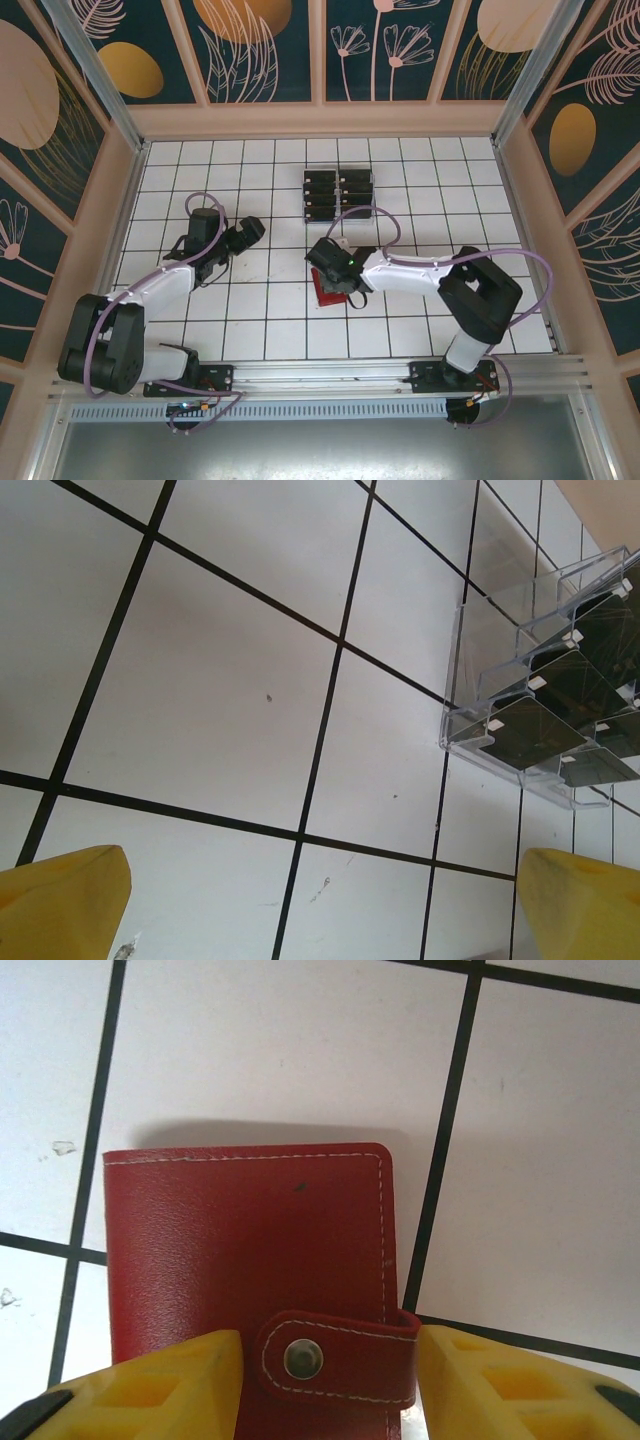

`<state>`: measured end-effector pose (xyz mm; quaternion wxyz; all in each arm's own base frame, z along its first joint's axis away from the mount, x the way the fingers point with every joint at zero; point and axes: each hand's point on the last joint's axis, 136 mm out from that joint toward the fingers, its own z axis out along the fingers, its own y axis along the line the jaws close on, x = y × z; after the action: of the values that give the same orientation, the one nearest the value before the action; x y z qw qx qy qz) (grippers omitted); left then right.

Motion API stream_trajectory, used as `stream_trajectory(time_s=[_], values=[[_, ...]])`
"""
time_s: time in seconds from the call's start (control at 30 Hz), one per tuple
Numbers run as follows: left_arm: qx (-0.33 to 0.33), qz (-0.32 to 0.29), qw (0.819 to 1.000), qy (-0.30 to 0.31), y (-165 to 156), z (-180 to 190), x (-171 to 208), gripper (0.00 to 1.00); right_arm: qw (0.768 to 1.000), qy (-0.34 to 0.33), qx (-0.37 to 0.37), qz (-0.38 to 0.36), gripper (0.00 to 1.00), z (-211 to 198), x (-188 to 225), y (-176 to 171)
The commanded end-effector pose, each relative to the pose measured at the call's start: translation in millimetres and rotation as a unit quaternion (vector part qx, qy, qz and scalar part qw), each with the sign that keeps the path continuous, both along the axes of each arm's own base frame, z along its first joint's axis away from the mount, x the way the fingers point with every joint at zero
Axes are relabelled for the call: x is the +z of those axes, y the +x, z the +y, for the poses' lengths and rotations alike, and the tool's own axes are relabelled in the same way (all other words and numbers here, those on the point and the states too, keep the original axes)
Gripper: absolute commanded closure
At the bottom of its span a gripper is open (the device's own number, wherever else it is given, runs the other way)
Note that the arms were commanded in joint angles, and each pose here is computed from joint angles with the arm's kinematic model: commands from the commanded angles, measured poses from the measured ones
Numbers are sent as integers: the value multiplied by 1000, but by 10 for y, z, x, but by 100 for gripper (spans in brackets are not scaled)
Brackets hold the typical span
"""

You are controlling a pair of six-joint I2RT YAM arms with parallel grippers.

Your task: Put the credit cards into the card holder

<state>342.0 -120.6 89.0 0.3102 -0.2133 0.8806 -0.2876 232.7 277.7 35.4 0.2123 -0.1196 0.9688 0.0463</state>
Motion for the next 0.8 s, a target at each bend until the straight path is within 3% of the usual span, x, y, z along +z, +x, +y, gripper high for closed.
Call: stream_trajectory(time_s=[0.0,0.23,0.5,0.63,0.77], values=[[-14,-20,1000,-9,96,-86,134,1,1000,-24,0,-3,52,-16,-39,18],[-16,-25,1000,-9,115,-95,170,1,999,-41,-4,0,68,-104,-122,5],[-24,-30,999,-5,116,-105,218,1,999,-36,-4,-3,94,-168,-68,21],[-28,-31,999,-4,102,-111,224,1,1000,-24,0,-6,93,-127,14,35],[-28,-30,999,-4,91,-109,220,1,1000,-16,3,-8,72,-81,76,33]])
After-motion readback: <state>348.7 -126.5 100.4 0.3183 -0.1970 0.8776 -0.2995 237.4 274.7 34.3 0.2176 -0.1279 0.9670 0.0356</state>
